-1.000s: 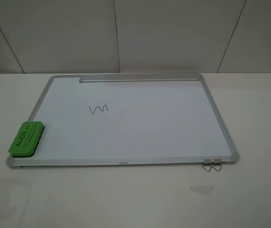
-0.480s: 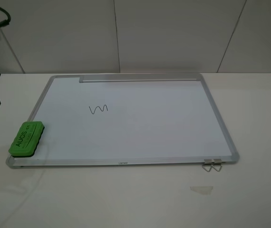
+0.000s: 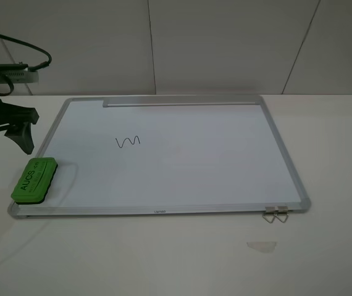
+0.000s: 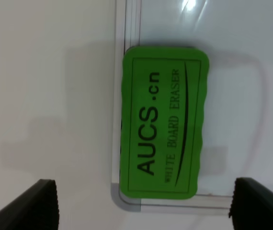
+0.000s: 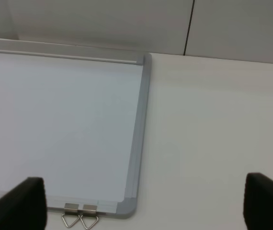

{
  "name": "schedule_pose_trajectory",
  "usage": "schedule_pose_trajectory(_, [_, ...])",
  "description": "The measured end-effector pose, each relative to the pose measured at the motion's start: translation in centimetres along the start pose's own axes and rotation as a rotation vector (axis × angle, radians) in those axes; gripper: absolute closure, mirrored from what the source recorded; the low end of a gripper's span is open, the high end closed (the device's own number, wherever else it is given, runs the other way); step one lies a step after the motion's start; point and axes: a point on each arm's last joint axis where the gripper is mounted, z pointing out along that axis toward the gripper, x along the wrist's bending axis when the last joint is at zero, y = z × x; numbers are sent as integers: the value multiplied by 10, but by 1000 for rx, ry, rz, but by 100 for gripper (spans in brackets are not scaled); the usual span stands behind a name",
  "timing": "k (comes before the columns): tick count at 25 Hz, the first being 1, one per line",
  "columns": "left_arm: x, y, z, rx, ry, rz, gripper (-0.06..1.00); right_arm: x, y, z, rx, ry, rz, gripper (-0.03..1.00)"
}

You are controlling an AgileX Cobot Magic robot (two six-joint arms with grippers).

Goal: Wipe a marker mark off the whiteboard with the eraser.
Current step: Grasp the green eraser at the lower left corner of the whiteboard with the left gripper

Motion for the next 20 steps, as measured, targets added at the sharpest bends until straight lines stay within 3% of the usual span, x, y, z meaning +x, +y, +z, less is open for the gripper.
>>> schedule_pose_trajectory(20, [-8,15,63,91,-27,22,21,0,0,0,0,0,0,15])
